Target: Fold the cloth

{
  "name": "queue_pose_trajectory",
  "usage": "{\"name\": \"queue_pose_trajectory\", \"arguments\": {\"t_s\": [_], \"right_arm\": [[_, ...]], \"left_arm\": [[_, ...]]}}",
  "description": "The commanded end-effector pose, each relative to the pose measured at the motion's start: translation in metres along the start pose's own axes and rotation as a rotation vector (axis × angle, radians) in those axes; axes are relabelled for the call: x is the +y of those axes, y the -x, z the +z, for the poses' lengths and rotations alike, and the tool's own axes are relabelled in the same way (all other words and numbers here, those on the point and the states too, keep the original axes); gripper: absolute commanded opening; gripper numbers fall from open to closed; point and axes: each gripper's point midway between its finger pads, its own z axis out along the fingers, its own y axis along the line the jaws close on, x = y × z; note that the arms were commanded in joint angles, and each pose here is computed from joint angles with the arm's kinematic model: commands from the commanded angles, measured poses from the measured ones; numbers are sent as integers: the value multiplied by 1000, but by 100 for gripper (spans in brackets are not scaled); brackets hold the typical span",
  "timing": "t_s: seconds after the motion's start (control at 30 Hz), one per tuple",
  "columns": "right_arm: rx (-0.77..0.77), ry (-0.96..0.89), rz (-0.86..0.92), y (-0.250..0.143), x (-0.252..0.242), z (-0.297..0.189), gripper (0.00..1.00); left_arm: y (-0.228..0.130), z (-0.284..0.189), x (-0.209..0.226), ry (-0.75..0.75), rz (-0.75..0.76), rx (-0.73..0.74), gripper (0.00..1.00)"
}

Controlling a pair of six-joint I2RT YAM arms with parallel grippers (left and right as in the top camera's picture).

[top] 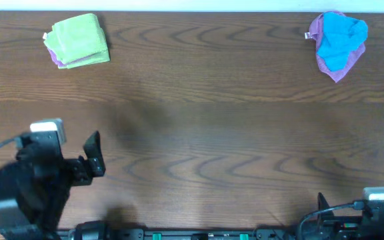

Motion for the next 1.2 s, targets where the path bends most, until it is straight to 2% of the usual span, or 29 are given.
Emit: {"name": "queue_pose_trajectory", "arguments": {"t_s": [0.0, 0.13, 0.37, 0.8, 1.17], "right_arm": [[1, -20, -7, 0, -3, 0, 99], [1, -20, -8, 0, -3, 0, 99], [1, -20, -8, 0, -3, 0, 99], [1, -20, -8, 0, -3, 0, 99], [1, -20, -8, 0, -3, 0, 99]], "left_arm": [[-24, 16, 2, 9, 48, -79, 95], [-51, 46, -2, -42, 45, -233, 96], [-92, 89, 2, -72, -55, -325, 95], [-127, 111, 8, -56, -81, -316, 96], [-136, 114, 17, -2, -77, -290, 95]]}}
